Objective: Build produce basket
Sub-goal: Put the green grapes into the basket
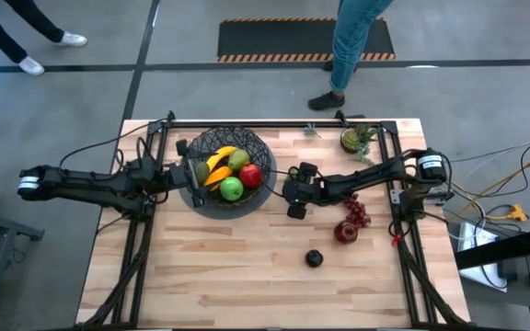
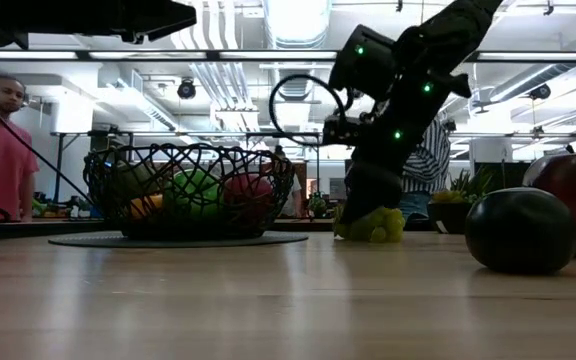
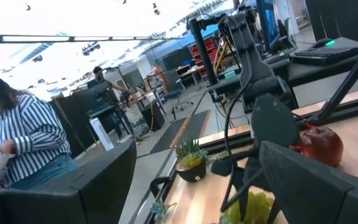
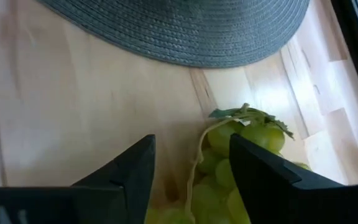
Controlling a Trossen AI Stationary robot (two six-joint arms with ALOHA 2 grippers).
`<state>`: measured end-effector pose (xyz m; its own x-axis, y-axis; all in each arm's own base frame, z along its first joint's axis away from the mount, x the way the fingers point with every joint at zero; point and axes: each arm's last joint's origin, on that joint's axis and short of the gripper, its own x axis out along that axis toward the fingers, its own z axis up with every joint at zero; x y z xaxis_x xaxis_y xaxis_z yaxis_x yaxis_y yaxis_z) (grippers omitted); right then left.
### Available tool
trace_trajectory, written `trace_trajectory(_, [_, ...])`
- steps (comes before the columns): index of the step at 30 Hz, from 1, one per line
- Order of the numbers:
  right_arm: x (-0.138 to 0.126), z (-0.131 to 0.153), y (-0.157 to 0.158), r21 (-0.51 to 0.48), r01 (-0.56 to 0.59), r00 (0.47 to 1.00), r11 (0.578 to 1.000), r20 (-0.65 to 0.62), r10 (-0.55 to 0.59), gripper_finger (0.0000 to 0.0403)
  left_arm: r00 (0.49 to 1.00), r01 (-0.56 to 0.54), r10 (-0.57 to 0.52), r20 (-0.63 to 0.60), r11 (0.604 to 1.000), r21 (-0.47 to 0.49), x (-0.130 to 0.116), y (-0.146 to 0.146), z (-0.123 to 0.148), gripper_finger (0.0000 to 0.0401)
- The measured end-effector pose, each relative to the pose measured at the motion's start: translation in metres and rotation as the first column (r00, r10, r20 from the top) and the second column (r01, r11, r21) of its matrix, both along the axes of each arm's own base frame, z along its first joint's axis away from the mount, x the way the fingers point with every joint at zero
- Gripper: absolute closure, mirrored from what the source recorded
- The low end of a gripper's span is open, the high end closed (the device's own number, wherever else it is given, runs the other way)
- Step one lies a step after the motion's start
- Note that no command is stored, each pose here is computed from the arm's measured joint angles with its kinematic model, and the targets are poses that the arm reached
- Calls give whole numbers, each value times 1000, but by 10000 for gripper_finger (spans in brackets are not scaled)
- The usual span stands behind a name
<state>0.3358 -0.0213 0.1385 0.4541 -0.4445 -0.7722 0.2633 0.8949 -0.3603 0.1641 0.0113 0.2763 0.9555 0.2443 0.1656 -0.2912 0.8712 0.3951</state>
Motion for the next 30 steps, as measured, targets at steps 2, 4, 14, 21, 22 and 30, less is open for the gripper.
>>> trace_trajectory(2, [1,-4,-2,-2,11,1000,1000,-8,-11,222,1000,0,0,-1,1000,0,0,0,0,79])
trace_trajectory(4, [1,-8,-2,-13,19,1000,1000,-19,-20,231,1000,0,0,-2,1000,0,0,0,0,79])
trace_trajectory(14, [0,-6,-4,-45,31,999,998,-23,-32,309,1000,0,0,-1,1000,0,0,0,0,79])
trace_trajectory(21, [0,-7,-4,-46,29,999,999,-27,-30,386,1000,0,0,-2,1000,0,0,0,0,79])
trace_trajectory(22, [0,-7,-4,-47,29,999,998,-28,-30,390,1000,0,0,-1,1000,0,0,0,0,79])
trace_trajectory(30, [-1,-5,-2,-37,41,999,998,-16,-41,394,1000,0,0,-2,1000,0,0,0,0,79])
